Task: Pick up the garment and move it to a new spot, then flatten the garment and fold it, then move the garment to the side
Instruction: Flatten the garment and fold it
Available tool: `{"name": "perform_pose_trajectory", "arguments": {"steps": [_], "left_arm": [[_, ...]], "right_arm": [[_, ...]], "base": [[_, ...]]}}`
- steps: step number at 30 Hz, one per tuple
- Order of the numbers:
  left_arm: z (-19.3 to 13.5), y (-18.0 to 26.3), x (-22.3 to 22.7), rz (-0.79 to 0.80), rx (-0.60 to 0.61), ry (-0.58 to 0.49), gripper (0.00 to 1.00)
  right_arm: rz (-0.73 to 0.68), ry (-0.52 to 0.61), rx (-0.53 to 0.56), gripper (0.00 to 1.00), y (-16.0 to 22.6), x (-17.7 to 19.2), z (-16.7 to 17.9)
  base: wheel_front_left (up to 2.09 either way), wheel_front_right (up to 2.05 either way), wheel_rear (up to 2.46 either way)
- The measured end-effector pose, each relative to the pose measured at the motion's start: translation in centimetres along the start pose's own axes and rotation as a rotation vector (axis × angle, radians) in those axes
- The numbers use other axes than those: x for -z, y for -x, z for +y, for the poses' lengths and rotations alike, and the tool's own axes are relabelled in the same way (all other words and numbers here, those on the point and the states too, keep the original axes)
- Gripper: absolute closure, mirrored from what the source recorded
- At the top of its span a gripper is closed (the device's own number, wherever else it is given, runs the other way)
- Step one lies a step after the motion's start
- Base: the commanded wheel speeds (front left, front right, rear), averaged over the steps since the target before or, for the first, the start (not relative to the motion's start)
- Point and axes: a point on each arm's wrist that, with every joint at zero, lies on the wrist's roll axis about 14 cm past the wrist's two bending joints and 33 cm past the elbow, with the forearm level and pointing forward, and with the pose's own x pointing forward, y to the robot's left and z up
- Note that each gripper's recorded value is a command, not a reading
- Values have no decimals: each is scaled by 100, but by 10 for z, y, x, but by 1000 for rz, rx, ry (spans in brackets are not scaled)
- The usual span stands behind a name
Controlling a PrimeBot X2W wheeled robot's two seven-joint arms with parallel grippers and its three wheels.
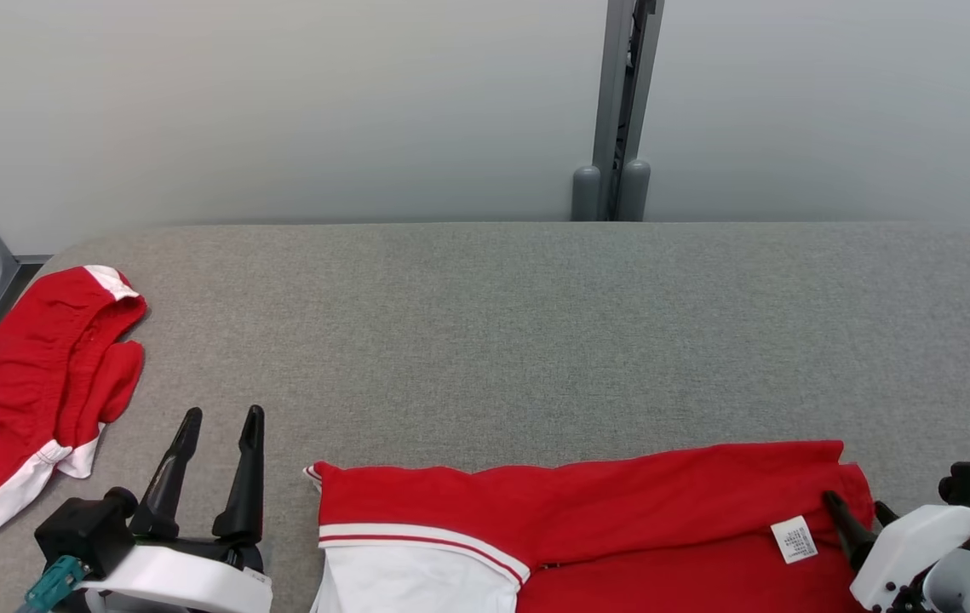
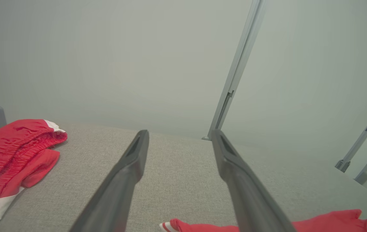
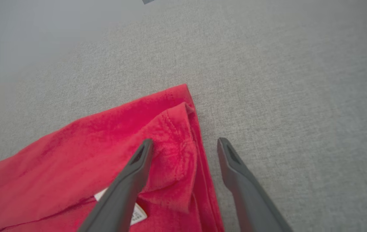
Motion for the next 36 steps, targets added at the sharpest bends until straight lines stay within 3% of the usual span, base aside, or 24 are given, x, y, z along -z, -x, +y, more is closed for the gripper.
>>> {"name": "perform_pose_trajectory", "arguments": {"steps": [10, 21, 22, 23, 25, 36], "left_arm": [[6, 7, 11, 17, -21, -4, 0], [9, 9, 15, 21, -38, 0, 0], [9, 9, 15, 21, -37, -1, 0], [9, 9, 15, 21, -38, 0, 0], [10, 10, 16, 24, -41, 2, 0], [3, 9, 15, 24, -18, -1, 0]], "right_arm": [[130, -49, 31, 0, -4, 24, -5], [173, -78, 19, 0, -10, 27, 2], [176, -79, 16, 6, -10, 28, 3], [179, -84, 14, 53, -11, 28, 4], [188, -87, 7, 100, -11, 29, 6], [99, -79, -24, 100, -11, 6, 11]], "base": [[0, 0, 0], [0, 0, 0], [0, 0, 0], [0, 0, 0], [0, 0, 0], [0, 0, 0]]}}
